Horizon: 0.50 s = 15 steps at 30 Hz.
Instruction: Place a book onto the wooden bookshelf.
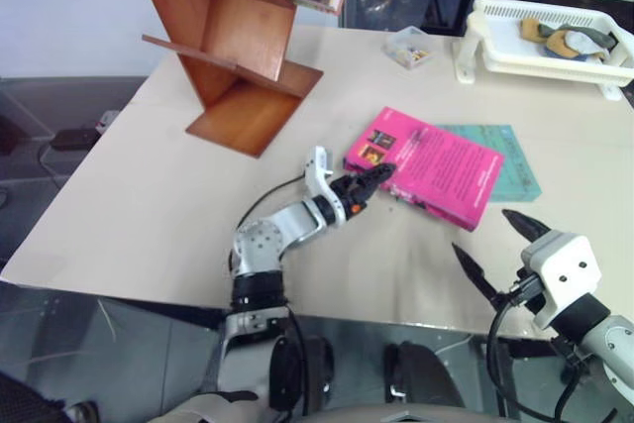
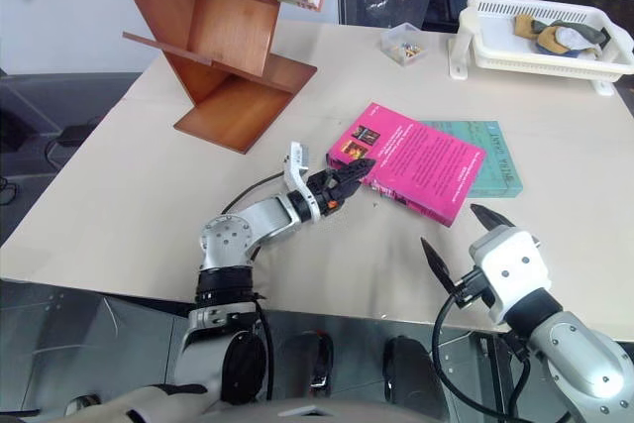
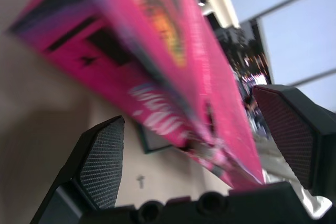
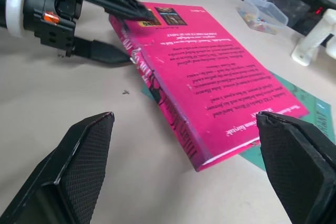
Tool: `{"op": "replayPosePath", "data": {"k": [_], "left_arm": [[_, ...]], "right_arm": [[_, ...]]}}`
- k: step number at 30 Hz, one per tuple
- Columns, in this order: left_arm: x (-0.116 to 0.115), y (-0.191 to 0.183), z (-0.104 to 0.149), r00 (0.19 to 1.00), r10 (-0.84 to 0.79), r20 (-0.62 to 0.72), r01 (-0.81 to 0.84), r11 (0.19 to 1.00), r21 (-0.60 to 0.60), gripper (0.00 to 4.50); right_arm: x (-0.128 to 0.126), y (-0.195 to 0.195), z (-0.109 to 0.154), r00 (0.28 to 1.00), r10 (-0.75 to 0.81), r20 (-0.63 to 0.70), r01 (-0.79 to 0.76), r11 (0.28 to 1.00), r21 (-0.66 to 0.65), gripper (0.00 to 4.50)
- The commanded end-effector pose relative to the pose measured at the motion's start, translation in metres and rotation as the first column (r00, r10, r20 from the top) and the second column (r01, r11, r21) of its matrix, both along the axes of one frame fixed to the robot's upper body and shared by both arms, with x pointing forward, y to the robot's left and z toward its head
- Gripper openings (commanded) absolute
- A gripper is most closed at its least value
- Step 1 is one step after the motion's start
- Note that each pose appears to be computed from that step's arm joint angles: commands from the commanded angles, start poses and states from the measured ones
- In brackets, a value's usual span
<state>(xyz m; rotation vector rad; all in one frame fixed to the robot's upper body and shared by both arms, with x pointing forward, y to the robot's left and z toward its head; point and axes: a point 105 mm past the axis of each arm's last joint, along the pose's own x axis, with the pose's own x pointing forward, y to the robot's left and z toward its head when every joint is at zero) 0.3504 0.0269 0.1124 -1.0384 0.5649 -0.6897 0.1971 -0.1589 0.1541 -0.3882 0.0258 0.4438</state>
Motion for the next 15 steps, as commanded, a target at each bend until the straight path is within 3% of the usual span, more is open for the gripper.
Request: {"op": "replayPosePath", "data": {"k": [1, 15], "left_arm": [[0.0069, 0.0007, 0.0091, 0.999, 0.032, 0.018, -0.031, 0.999, -0.022, 4.50], [0.0111, 0.0064, 0.0017, 1.000, 0.025, 0.009, -0.025, 0.999, -0.046, 4.50]], "right_arm": [[-0.0027, 0.0033, 0.0124, 0.998, 0.011, 0.055, -0.011, 1.000, 0.002, 4.46], [0.0040, 0.0048, 0.0160, 0.998, 0.000, 0.063, 0.000, 1.000, 0.005, 4.46]]}}
